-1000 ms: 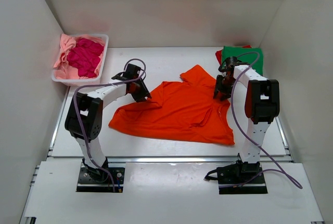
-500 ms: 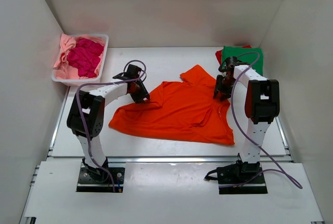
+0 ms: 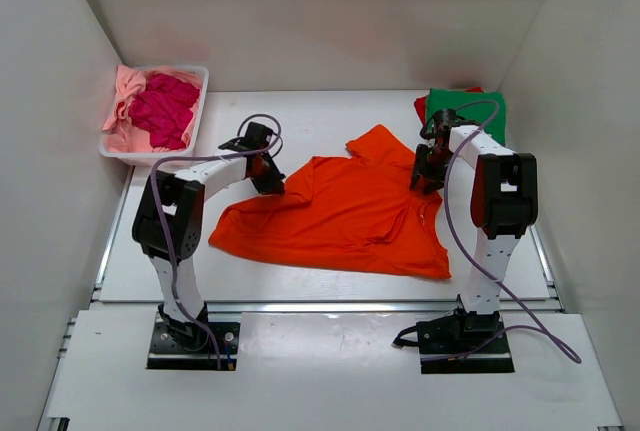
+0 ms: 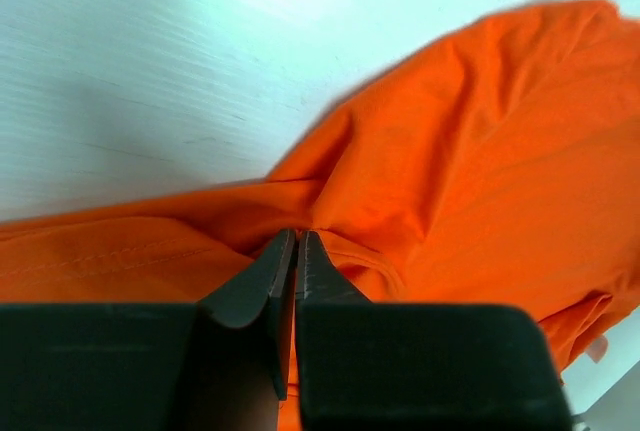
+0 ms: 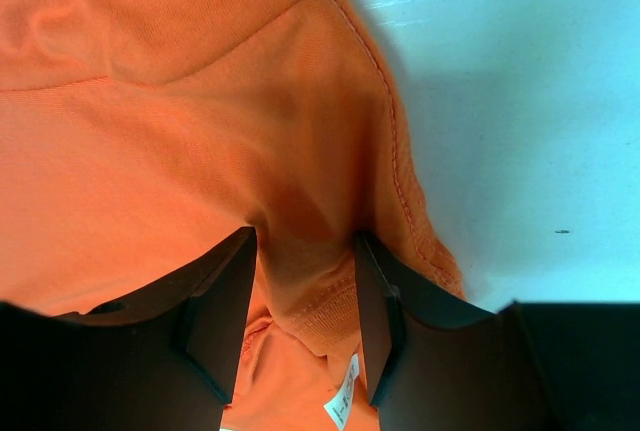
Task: Fold and stack the t-shirts
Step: Grap the side of the flattened tshirt furthest away from the robot with both arms
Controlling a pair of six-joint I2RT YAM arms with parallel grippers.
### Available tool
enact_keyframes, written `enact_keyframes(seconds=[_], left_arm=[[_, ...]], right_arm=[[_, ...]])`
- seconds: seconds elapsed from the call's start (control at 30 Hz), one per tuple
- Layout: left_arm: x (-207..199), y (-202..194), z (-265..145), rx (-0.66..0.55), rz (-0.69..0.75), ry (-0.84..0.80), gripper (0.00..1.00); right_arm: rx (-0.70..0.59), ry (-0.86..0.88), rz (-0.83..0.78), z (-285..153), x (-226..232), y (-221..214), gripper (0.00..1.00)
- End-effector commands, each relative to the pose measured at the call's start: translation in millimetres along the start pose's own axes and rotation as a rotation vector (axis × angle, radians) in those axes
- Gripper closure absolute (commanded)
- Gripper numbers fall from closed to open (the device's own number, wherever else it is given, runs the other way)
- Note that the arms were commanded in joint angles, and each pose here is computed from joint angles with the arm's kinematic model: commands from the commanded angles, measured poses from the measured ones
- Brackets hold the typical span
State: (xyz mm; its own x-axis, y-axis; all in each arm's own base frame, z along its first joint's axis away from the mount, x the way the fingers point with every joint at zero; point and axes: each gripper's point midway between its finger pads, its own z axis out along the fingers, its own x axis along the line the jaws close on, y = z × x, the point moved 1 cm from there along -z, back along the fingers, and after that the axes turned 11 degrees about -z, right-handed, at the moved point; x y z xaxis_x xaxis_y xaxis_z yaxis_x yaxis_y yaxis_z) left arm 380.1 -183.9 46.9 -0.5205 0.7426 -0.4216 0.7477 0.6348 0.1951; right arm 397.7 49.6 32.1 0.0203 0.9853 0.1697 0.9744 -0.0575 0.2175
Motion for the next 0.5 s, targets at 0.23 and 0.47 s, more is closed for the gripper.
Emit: enact_keyframes(seconds=[0.23, 0.47], left_arm=[[24, 113, -68, -0.335, -0.098, 0.008, 1.00], [15, 154, -76, -0.485, -0.087, -0.035, 1.00]], right_arm=[[-0.063, 0.048, -0.038, -17, 12, 12, 0.59], [-0.076, 0.079, -0.093, -17, 23, 11, 0.58]])
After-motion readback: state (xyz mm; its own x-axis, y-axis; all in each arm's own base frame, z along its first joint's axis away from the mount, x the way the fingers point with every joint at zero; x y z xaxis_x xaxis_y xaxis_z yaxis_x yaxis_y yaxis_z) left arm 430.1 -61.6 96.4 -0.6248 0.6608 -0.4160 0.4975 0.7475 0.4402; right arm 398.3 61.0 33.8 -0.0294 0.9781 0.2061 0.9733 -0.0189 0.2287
